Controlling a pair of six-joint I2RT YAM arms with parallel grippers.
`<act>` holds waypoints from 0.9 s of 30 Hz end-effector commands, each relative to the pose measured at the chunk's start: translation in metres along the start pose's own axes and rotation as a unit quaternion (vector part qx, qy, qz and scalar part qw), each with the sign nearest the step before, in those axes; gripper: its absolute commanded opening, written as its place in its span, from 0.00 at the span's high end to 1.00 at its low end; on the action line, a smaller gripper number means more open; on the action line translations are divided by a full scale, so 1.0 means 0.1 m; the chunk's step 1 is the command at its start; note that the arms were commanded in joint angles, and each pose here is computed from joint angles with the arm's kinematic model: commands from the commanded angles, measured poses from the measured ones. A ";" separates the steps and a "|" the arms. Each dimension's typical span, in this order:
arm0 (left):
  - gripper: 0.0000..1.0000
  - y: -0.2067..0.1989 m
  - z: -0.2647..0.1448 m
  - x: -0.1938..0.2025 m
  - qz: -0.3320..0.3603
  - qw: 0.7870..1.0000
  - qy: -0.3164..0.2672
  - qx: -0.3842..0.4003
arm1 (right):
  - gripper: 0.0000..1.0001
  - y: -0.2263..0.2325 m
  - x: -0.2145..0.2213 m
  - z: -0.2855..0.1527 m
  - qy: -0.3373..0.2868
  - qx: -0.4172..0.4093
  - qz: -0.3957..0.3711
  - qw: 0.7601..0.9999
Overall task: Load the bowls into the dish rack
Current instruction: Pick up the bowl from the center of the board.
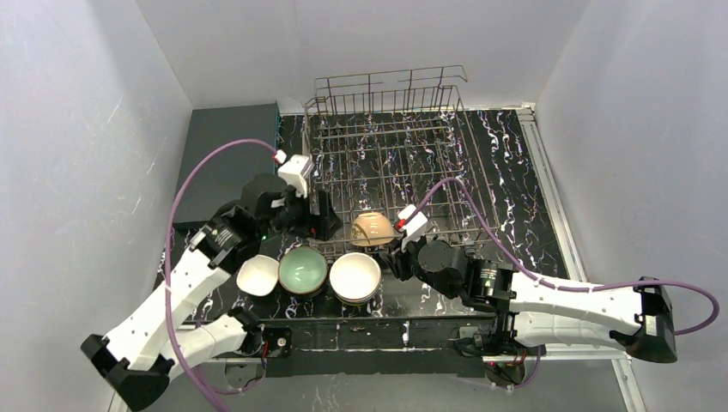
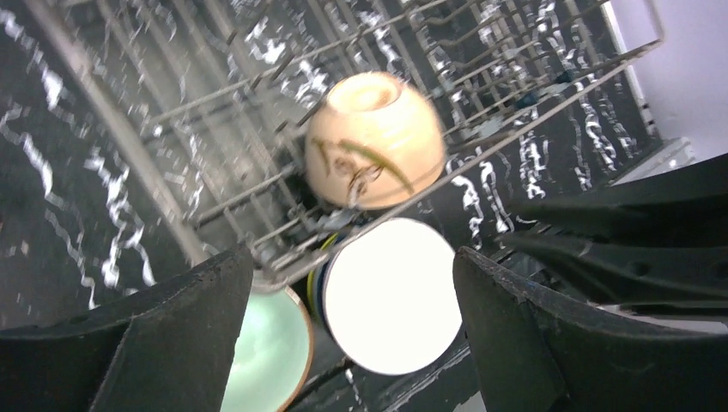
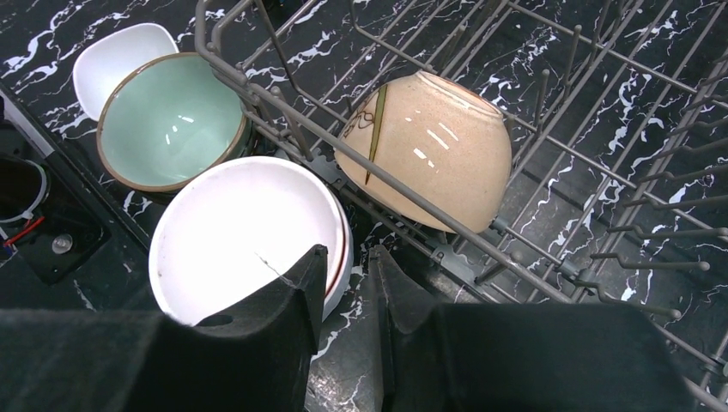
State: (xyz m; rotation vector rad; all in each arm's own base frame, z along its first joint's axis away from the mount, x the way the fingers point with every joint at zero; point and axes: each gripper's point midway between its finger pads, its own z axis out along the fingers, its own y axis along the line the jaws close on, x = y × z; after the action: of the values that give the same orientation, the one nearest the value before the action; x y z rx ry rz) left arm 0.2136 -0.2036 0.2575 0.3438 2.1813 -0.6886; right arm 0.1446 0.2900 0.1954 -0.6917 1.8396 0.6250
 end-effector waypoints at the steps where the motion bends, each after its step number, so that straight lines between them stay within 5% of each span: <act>1: 0.15 0.39 -0.18 0.39 -0.055 0.994 0.018 -0.089 | 0.66 0.10 -0.35 -0.03 -0.038 -0.017 0.023 0.999; 13: 0.23 1.05 -0.63 1.29 -0.197 0.944 0.048 -0.260 | 0.67 0.22 -0.70 0.02 -0.046 -0.056 0.042 0.996; 18: 0.27 1.21 -0.71 1.43 -0.208 0.921 0.071 -0.322 | 0.67 0.12 -0.83 0.19 -0.011 -0.107 0.088 0.990; 27: 0.38 1.21 -0.51 1.62 -0.188 0.915 0.136 -0.330 | 0.67 -0.15 -0.82 0.34 0.012 -0.153 0.185 0.971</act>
State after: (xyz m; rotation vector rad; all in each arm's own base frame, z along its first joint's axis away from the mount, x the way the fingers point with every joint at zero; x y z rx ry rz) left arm 0.1359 -0.0775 0.1297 -0.3711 2.5797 -0.1306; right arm 0.2176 0.3049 0.2387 -0.5268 1.9755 0.9652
